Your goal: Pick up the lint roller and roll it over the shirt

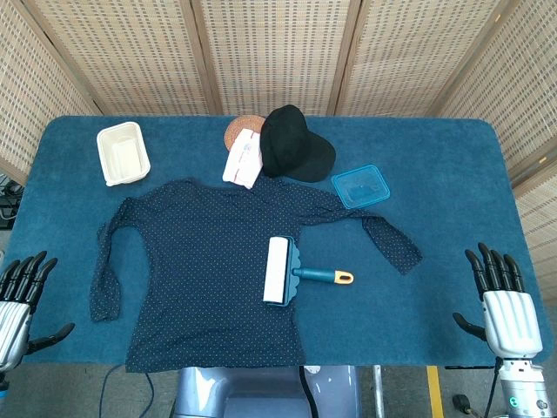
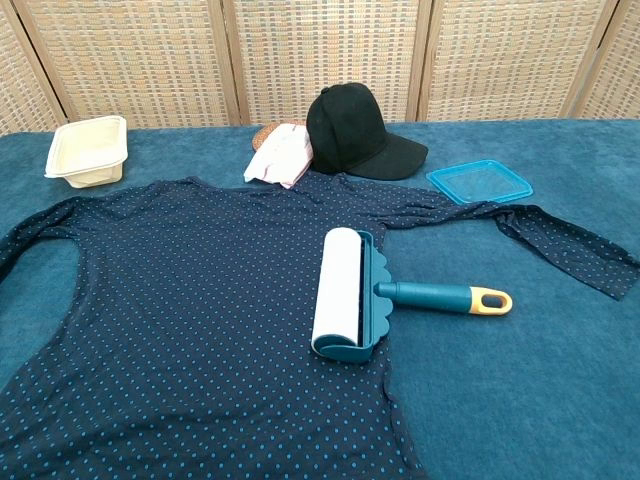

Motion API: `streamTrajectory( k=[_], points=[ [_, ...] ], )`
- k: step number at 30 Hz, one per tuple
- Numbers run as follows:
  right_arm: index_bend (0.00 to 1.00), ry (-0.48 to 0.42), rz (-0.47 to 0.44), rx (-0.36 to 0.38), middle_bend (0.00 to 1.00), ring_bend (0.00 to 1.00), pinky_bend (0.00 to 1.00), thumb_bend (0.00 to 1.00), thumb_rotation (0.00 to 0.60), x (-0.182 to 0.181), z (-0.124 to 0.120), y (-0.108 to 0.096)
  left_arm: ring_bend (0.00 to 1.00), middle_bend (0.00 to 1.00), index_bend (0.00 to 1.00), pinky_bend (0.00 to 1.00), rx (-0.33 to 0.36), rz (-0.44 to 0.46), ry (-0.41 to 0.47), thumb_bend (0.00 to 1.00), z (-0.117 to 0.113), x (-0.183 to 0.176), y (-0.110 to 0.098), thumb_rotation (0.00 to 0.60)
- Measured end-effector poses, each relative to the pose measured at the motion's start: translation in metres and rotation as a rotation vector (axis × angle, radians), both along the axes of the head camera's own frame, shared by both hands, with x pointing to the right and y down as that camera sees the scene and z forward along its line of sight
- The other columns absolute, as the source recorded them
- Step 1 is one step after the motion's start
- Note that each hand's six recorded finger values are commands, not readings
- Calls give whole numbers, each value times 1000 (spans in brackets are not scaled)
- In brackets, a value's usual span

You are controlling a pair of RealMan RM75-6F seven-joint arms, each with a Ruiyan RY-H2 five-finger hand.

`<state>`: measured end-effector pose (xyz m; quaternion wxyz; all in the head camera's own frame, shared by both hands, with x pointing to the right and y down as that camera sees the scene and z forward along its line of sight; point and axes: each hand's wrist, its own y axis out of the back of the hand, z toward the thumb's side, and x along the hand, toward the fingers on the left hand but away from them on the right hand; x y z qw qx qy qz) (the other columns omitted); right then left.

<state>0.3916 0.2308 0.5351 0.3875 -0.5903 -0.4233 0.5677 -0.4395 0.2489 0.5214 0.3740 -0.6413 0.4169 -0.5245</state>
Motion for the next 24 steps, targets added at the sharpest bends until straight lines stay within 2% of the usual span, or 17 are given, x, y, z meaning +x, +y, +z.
streamTrajectory(
  k=[9,11,12,13,14,15,16,18,20,24],
  points=[
    [0,-19,-15,-32,7,0,0,0,600,-6,9,-1,0,0,0,0,-4,-7,4,0,1,0,-3,600],
    [0,-17,-34,-48,126,95,0,0,600,-11,16,-5,0,0,0,0,-11,-14,1,0,3,-1,-5,600],
    [0,-10,-46,-51,318,291,25,0,600,-14,19,-8,0,0,0,0,-15,-17,-1,0,4,-2,-6,600],
    [0,-1,-59,-52,480,478,115,0,600,-18,21,-12,0,0,0,0,-20,-20,-2,0,6,-2,-7,600],
    [0,13,-81,-56,605,624,232,0,600,-23,25,-19,0,0,0,0,-27,-24,-5,0,8,-3,-8,600],
    [0,25,-99,-61,759,800,464,0,600,-28,29,-24,0,0,0,0,-32,-26,-7,0,9,-3,-10,600],
    [0,37,-117,-69,863,912,702,0,600,-34,33,-30,0,0,0,0,-35,-28,-9,0,11,-3,-11,600],
    [0,56,-158,-101,948,988,922,0,600,-47,43,-41,0,0,0,0,-43,-33,-14,0,13,-3,-12,600],
    [0,61,-183,-155,983,1000,997,0,600,-61,55,-51,0,0,0,0,-56,-39,-21,0,17,-4,-14,600],
    [0,88,-196,-251,1000,1000,1000,0,600,-83,78,-70,0,0,0,0,-71,-58,-28,0,22,-8,-17,600]
  ],
)
